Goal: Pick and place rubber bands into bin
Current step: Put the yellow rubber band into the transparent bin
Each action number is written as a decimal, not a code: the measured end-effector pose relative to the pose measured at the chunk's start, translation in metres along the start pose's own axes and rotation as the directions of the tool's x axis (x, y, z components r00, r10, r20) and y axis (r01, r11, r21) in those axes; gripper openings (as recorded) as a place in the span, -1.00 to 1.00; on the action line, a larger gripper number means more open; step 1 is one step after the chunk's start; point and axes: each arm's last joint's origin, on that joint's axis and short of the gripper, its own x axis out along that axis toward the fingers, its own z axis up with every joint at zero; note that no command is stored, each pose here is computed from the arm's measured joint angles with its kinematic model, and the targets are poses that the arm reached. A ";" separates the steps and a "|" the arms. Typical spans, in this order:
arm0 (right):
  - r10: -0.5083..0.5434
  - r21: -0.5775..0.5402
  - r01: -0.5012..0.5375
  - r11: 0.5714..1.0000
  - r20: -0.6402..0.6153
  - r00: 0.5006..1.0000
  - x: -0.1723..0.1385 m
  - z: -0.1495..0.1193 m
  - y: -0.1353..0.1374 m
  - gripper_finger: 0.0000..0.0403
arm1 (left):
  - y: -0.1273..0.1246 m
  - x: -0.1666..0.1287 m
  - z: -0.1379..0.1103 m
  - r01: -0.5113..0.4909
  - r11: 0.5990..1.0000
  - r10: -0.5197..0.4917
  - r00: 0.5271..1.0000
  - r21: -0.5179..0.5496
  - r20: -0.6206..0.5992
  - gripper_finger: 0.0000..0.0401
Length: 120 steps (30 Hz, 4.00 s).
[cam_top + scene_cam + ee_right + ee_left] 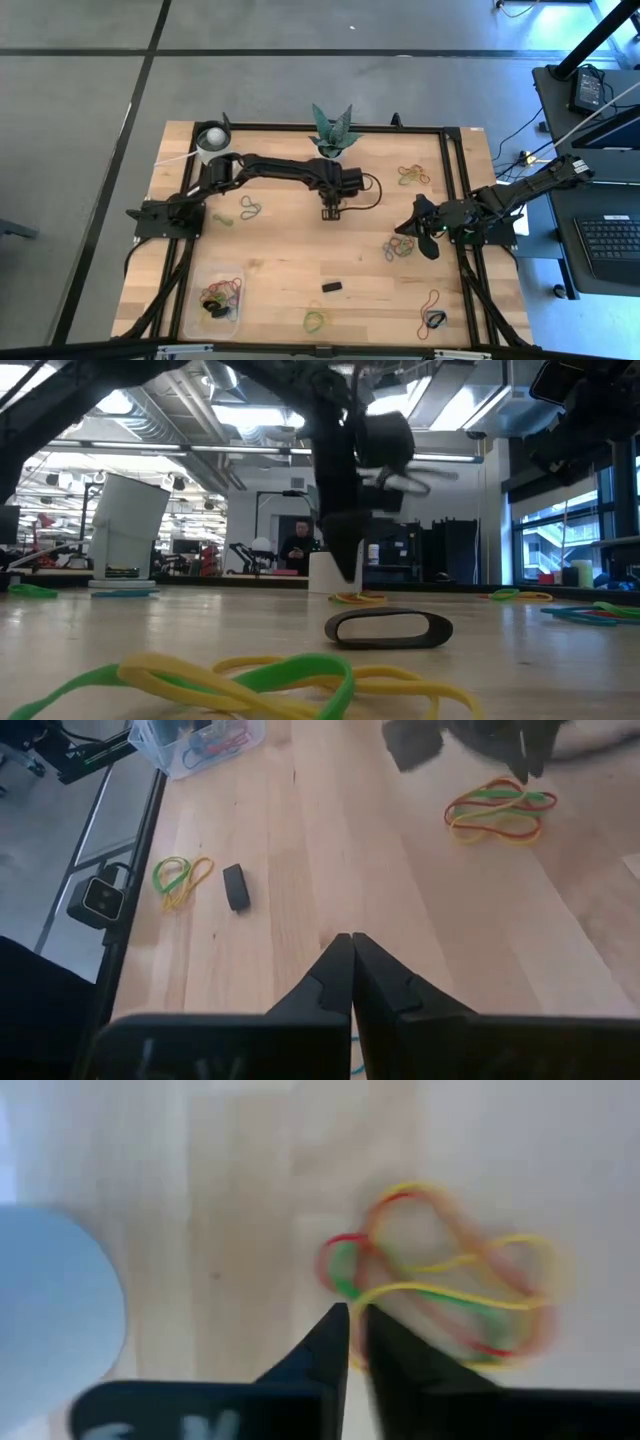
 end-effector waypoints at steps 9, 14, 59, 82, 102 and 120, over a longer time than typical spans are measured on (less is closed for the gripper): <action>0.000 -0.003 0.000 1.000 0.000 1.000 0.000 0.000 0.000 -0.98 | -0.008 -0.041 0.001 -0.010 1.000 0.009 0.998 0.017 0.066 -0.99; 0.000 -0.008 0.000 1.000 0.000 1.000 0.000 0.000 0.000 -0.98 | -0.009 -0.037 0.001 -0.036 0.999 0.036 0.998 0.001 0.052 -0.99; -0.038 -0.029 0.040 0.999 0.051 0.998 0.000 0.003 0.000 -0.98 | -0.001 0.016 -0.005 0.075 0.969 -0.061 0.996 0.237 -0.066 -0.99; -0.039 -0.031 0.041 0.999 0.050 0.998 0.000 0.003 0.000 -0.98 | -0.025 -0.018 -0.001 0.064 0.970 -0.039 0.993 0.236 -0.111 -0.99; -0.038 -0.054 0.041 0.998 0.050 0.998 0.000 0.003 0.000 -0.98 | -0.041 -0.148 0.001 -0.076 0.977 0.045 0.987 0.199 0.157 -0.99; -0.038 -0.058 0.041 0.998 0.050 0.998 0.000 0.003 0.000 -0.98 | -0.058 -0.263 -0.065 -0.066 0.997 0.056 0.969 0.034 0.239 -0.99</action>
